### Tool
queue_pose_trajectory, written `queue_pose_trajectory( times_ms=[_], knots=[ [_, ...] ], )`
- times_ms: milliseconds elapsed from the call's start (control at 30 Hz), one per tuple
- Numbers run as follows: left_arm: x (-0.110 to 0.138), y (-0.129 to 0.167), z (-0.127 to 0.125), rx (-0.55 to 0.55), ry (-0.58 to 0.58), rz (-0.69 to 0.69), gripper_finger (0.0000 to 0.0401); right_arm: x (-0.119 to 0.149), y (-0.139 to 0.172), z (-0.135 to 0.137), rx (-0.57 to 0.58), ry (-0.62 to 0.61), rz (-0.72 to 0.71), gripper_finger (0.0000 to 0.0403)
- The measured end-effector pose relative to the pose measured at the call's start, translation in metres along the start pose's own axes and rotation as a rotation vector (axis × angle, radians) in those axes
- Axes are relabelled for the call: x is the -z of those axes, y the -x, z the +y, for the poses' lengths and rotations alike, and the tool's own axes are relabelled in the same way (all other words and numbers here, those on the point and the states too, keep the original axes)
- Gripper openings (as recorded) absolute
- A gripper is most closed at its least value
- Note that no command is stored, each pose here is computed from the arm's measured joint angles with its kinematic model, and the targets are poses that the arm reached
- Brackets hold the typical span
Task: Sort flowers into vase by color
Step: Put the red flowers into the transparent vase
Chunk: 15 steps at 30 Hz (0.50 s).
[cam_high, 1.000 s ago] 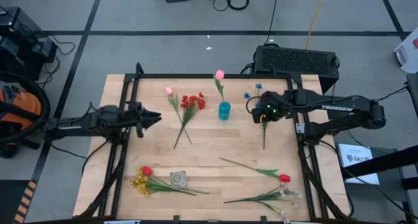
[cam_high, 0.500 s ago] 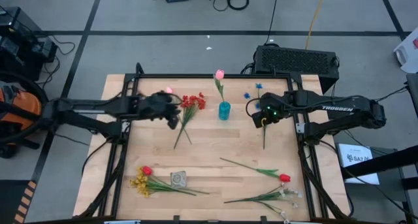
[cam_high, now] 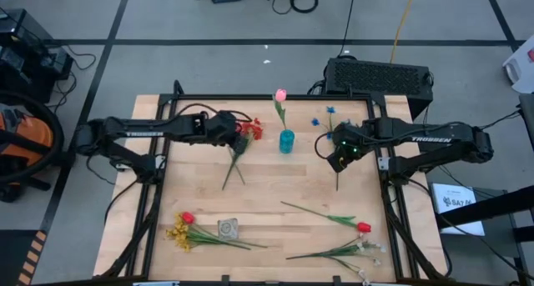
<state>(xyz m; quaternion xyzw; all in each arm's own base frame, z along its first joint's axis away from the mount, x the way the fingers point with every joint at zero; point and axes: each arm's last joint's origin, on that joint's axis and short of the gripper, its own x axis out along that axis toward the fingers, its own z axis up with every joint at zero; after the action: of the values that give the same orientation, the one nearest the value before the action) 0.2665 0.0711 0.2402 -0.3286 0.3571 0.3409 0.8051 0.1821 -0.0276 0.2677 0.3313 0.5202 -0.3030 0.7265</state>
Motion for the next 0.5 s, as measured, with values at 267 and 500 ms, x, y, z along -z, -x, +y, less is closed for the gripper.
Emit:
queue_pose_trajectory(
  times_ms=[267, 500],
  knots=[
    [0.000, -0.033, 0.009, -0.081, 0.028, 0.081, 0.0155, -0.001, 0.000, 0.001, -0.009, 0.063, -0.014, 0.0000],
    [-0.002, -0.059, 0.023, -0.140, 0.056, 0.155, 0.0155, -0.003, 0.000, 0.003, -0.030, 0.077, -0.037, 0.0000]
  ],
)
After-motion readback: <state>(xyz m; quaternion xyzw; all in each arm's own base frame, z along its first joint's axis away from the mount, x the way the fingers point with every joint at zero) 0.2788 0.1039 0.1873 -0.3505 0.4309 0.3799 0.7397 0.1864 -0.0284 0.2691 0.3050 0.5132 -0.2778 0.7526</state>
